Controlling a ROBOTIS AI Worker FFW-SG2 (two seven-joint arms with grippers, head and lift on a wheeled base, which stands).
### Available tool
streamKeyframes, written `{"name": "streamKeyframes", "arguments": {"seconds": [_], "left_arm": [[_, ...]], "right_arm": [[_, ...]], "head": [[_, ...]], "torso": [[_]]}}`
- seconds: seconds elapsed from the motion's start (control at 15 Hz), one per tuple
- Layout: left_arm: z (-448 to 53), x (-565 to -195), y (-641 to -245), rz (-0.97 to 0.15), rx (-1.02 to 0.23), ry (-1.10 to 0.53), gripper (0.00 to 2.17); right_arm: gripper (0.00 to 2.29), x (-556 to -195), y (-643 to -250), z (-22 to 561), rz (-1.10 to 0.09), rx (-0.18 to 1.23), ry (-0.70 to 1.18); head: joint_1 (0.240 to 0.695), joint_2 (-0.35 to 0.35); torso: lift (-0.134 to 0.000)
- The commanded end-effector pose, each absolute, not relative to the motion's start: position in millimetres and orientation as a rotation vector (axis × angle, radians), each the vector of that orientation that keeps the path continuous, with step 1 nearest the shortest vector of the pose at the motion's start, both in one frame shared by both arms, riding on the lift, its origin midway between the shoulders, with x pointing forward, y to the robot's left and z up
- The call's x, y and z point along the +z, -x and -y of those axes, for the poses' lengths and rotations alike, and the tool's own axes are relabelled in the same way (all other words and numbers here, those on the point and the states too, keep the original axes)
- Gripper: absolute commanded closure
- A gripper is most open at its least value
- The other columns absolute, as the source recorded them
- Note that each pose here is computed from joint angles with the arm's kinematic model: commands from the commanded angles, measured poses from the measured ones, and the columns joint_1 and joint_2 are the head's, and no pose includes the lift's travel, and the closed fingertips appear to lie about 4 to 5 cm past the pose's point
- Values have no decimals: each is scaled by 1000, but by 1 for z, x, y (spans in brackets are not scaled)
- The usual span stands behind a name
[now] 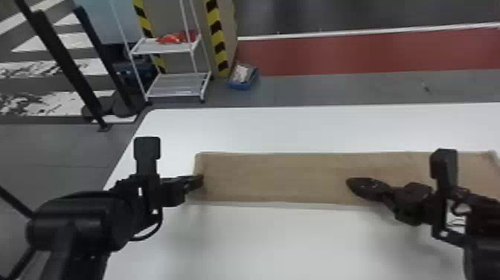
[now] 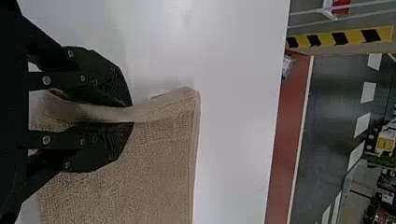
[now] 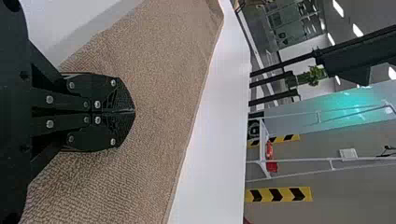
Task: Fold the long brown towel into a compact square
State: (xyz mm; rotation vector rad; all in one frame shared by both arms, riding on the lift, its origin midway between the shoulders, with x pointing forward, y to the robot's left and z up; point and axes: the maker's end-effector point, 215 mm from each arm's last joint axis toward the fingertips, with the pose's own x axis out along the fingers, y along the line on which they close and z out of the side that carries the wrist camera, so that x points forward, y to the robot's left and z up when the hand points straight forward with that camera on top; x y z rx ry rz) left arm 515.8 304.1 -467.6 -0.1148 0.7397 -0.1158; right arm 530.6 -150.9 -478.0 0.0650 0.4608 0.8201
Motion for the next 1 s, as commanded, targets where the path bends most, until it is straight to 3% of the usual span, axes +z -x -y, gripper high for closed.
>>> {"name": "streamKeyframes", "arguments": {"seconds": [0.0,0.07,0.47,0.8,0.93], "left_arm": [[-296,-452,-518,-716,-138,132,1116],[-289,-446,-516,-722,-155,144,1207],[-220,-376,-517,-711,-316,240,1207],[-121,-340,-527,-666,-431,424,1207],[-112,-345,-533,-667,-415,397,1207]], "right_arm": [[1595,-479,-530,150,-459,821,-65],[1595,-480,-532,150,-458,820,-64],[1595,-482,-532,146,-465,825,-68],[1595,-484,-529,153,-471,811,-89],[1595,-475,-528,155,-462,809,-107]], "head": [[695,162],[695,160],[695,124],[695,41],[695,-13]], "torso": [[-124],[-124],[-124],[-124],[-124]]}}
